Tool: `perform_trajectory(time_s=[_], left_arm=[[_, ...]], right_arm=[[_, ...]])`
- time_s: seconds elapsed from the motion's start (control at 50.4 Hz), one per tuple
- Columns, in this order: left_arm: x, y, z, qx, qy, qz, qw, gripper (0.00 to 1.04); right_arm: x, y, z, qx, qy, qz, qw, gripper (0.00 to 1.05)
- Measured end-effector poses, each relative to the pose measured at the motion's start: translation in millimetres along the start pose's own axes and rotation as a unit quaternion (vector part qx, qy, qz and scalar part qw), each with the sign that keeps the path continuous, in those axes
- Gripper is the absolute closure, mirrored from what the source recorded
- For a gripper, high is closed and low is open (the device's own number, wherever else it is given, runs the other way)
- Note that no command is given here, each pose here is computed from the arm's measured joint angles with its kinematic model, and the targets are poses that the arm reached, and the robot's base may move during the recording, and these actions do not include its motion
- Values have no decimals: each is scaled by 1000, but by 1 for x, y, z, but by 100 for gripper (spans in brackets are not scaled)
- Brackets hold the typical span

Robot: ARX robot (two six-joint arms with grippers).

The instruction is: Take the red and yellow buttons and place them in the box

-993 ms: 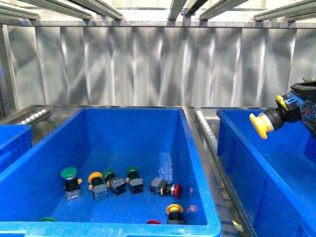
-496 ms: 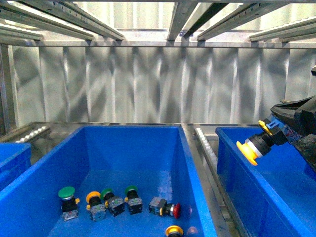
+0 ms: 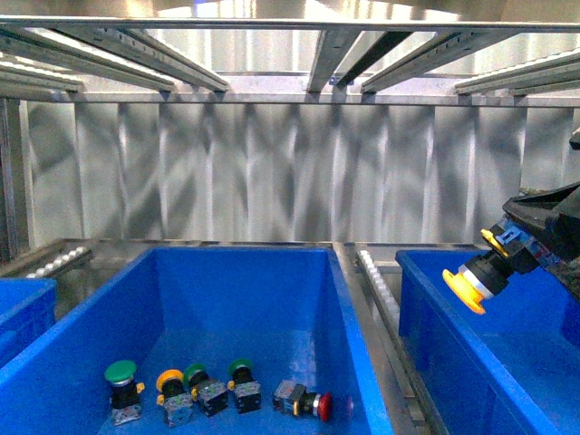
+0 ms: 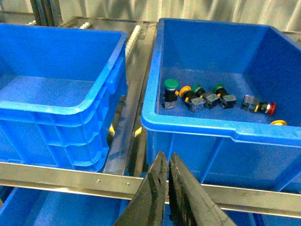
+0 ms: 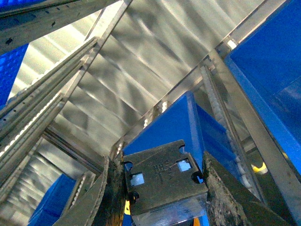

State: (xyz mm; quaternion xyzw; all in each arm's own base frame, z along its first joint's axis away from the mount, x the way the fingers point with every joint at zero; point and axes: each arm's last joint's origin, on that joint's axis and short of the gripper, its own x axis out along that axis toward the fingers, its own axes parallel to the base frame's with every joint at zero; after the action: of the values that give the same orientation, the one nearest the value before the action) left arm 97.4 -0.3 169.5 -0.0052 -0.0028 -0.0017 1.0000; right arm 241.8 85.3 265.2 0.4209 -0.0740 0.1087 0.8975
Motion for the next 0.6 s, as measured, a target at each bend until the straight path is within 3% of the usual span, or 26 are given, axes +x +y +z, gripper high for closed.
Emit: perform_trajectory(time_s=[0.139, 0.596], left_arm=[[0, 0, 0, 0, 0, 0, 1000, 102], [0, 0, 0, 0, 0, 0, 1000, 26]], right_arm=[[-2, -3, -2, -14, 0, -9, 1000, 67], [-11, -4, 0, -34, -11, -15, 999, 67]])
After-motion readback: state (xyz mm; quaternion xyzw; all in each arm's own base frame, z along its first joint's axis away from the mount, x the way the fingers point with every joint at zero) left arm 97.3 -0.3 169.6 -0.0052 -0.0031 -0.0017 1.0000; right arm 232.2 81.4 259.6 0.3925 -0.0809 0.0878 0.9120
